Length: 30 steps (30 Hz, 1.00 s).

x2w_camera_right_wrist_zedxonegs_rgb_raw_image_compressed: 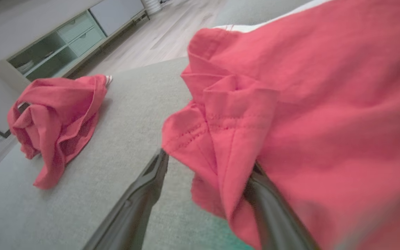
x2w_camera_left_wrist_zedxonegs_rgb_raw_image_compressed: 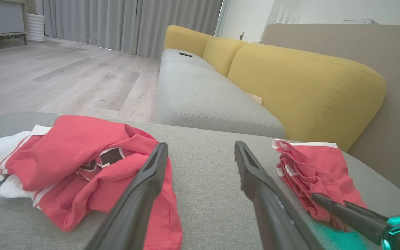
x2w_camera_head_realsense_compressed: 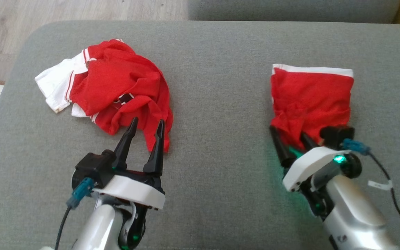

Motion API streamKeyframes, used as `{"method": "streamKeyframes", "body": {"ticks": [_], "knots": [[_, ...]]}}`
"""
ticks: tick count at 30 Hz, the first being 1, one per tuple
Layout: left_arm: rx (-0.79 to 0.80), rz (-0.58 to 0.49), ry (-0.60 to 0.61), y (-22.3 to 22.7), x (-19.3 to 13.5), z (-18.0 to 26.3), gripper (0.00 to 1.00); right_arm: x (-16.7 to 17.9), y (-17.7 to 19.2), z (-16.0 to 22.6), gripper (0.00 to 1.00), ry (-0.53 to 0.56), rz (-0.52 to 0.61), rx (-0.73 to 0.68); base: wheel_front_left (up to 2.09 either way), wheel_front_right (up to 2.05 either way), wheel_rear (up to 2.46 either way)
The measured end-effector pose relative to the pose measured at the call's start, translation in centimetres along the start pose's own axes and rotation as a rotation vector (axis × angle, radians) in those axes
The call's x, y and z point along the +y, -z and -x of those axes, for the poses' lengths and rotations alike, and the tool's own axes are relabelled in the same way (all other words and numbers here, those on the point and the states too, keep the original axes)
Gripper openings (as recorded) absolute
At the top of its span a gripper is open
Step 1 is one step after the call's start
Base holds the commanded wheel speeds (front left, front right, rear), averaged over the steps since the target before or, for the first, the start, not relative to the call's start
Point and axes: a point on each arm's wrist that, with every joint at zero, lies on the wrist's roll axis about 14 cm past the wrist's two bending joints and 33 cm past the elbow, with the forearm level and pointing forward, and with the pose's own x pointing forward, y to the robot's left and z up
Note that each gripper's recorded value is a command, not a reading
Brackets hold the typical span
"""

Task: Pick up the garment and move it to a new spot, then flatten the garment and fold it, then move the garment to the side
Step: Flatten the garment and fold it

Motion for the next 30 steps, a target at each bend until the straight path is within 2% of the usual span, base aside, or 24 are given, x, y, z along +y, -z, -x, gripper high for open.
{"method": "streamKeyframes", "body": {"ticks": [5, 13, 19, 22, 25, 30], "knots": [[0.002, 0.003, 0.011, 0.1, -0.4, 0.0, 1.00, 2.3, 1.4, 0.4, 1.00, -0.071, 0.064, 0.049, 0.00, 0.00, 0.00], [0.002, 0.008, 0.035, 0.1, -1.2, 0.1, 1.00, 3.8, 2.3, 1.7, 1.00, -0.131, 0.115, 0.086, 0.00, 0.00, 0.00], [-0.008, 0.011, 0.056, -0.2, -2.0, 0.2, 1.00, 4.8, 3.2, 3.5, 1.00, -0.158, 0.096, 0.095, 0.00, 0.00, 0.00], [0.002, 0.016, 0.058, 0.2, -2.1, 0.5, 1.00, 3.9, 2.1, 4.2, 1.00, -0.134, 0.086, 0.047, 0.00, 0.00, 0.00], [-0.004, 0.017, 0.071, 0.0, -2.5, 0.3, 1.00, 2.5, -0.5, 4.6, 1.00, -0.094, 0.065, -0.060, 0.00, 0.00, 0.00], [-0.040, 0.013, 0.101, -1.1, -3.4, -0.4, 1.00, -1.6, -5.0, 6.1, 1.00, 0.029, 0.052, -0.252, 0.00, 0.00, 0.00]]}}
